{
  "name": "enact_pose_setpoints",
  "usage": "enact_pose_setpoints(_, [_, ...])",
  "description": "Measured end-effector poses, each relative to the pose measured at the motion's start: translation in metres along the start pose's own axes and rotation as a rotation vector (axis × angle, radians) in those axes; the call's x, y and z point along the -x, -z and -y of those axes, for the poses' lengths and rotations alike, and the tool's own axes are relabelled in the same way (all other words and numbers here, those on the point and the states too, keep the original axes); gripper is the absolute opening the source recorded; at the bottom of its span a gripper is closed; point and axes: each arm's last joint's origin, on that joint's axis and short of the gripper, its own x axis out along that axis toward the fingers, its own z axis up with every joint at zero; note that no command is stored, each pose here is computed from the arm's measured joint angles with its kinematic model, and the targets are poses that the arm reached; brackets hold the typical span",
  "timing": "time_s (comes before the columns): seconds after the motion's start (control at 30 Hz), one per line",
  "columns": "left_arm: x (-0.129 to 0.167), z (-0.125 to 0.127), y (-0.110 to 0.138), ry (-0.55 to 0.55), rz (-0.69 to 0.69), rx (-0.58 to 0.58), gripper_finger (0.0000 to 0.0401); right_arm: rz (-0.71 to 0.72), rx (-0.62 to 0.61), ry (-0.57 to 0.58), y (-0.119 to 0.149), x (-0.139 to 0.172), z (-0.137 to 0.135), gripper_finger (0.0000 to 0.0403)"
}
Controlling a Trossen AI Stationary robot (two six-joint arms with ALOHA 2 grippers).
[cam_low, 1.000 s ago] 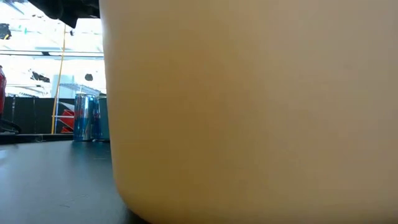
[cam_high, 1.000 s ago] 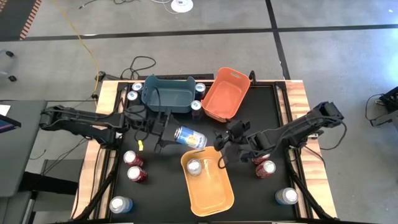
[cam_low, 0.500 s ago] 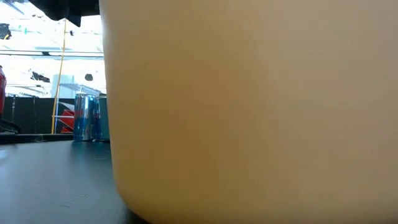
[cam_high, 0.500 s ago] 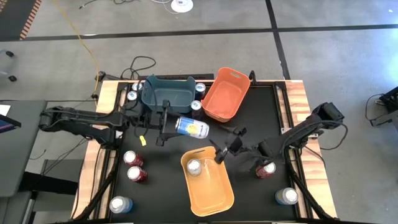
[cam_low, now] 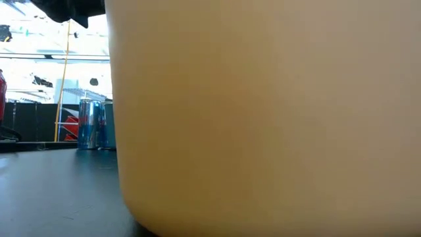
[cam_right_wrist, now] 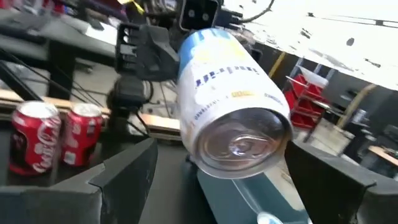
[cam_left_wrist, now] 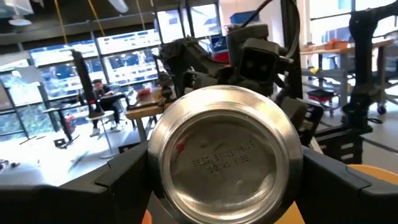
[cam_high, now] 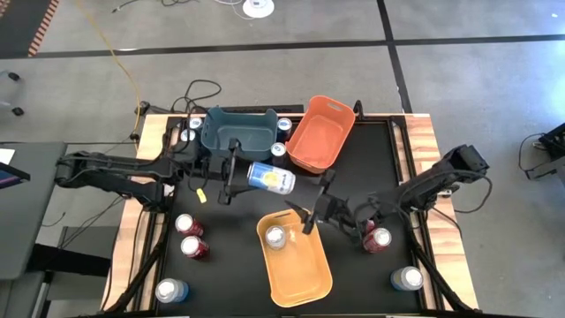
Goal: Sort soda cans
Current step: Put the blue white soda can into the yellow bin
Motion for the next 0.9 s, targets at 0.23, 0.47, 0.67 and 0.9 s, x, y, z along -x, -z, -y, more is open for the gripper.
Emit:
enact_pose_setpoints(0.23, [0.001, -0.001, -0.006, 0.009, 0.06, 0.003, 0.0309, 0.065, 0.002, -0.037, -0.002, -0.01, 0.011, 0.0368])
enact_pose_setpoints(0.47, [0.0, 0.0, -0.007, 0.025, 0.077, 0.017, 0.0309, 0.118, 0.034, -0.05, -0.007, -0.008, 0.01, 0.0368])
enact_pose_setpoints(0.67, [-0.001, 0.0, -0.006, 0.035, 0.064, 0.025, 0.0309, 0.087, 0.118, -0.01, -0.012, 0.007, -0.001, 0.0368])
enact_pose_setpoints(0.9, [-0.001, 0.001, -0.005, 0.034, 0.059, 0.03, 0.0309, 0.092, 0.117, 0.01, -0.021, 0.019, -0.005, 0.0368])
